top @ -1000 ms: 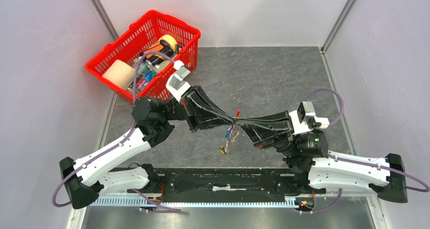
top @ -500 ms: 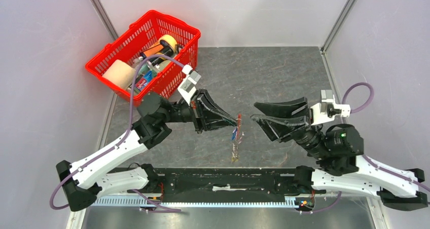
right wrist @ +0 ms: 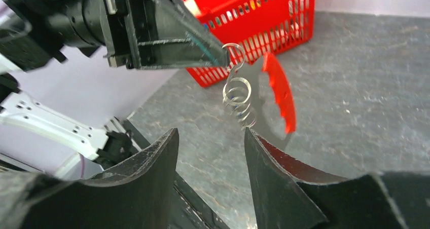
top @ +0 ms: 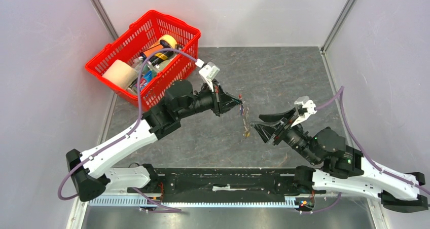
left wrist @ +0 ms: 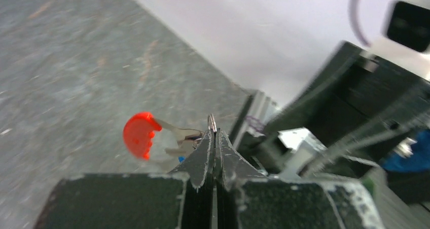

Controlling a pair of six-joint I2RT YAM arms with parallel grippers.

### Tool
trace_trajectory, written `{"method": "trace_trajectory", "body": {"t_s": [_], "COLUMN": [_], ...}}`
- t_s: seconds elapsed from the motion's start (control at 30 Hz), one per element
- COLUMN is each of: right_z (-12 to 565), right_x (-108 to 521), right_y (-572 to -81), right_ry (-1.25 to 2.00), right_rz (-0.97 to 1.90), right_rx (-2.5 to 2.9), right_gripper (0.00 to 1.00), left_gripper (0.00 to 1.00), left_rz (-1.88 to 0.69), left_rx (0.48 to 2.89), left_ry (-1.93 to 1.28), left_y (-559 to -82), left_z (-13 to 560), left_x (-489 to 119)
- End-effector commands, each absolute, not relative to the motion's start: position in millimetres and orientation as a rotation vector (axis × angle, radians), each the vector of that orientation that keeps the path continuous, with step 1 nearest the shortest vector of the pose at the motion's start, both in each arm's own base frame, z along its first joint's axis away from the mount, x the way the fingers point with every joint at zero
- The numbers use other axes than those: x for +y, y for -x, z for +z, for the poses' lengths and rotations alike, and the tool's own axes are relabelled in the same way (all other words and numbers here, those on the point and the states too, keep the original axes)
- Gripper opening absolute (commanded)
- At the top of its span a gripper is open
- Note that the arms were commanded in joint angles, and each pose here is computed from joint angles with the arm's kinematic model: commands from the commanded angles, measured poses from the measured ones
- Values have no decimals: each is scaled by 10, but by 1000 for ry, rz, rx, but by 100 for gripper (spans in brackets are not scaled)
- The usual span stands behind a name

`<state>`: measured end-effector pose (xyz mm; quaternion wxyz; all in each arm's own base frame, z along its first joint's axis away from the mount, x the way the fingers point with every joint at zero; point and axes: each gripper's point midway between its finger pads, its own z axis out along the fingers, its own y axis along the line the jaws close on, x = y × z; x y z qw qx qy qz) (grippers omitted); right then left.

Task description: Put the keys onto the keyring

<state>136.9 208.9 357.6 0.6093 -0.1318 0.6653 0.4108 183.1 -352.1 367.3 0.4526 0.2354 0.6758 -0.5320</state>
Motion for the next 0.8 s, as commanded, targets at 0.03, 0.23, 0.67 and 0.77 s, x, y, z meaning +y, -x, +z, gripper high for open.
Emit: {"method": "trace_trajectory", "body": {"t_s": [0.03,0.23,0.67,0.77], "right_z": [3256,3018,2744,2708], "right_x": [2015,2086,2251,2234], "right_y": [-1462,-1486,-1470,-1469], "right_ry": [257,270,326,318], "right_rz": [854,808,761,758], "right_rx": [1644,1722,1841,1847], "right_gripper": [57,55,54,54], "left_gripper": [2,2,2,2], "left_rz": [-959,-821,-621,-595], "left_rx": [1752,1860,2162,2212], "left_ry": [-461,-449,-367,-377], "left_y": [-2340,-2555,-3129,-3186], "left_z": [3541,3365,2333,2073], "left_x": [-3278,-3228,-3173,-3229]}}
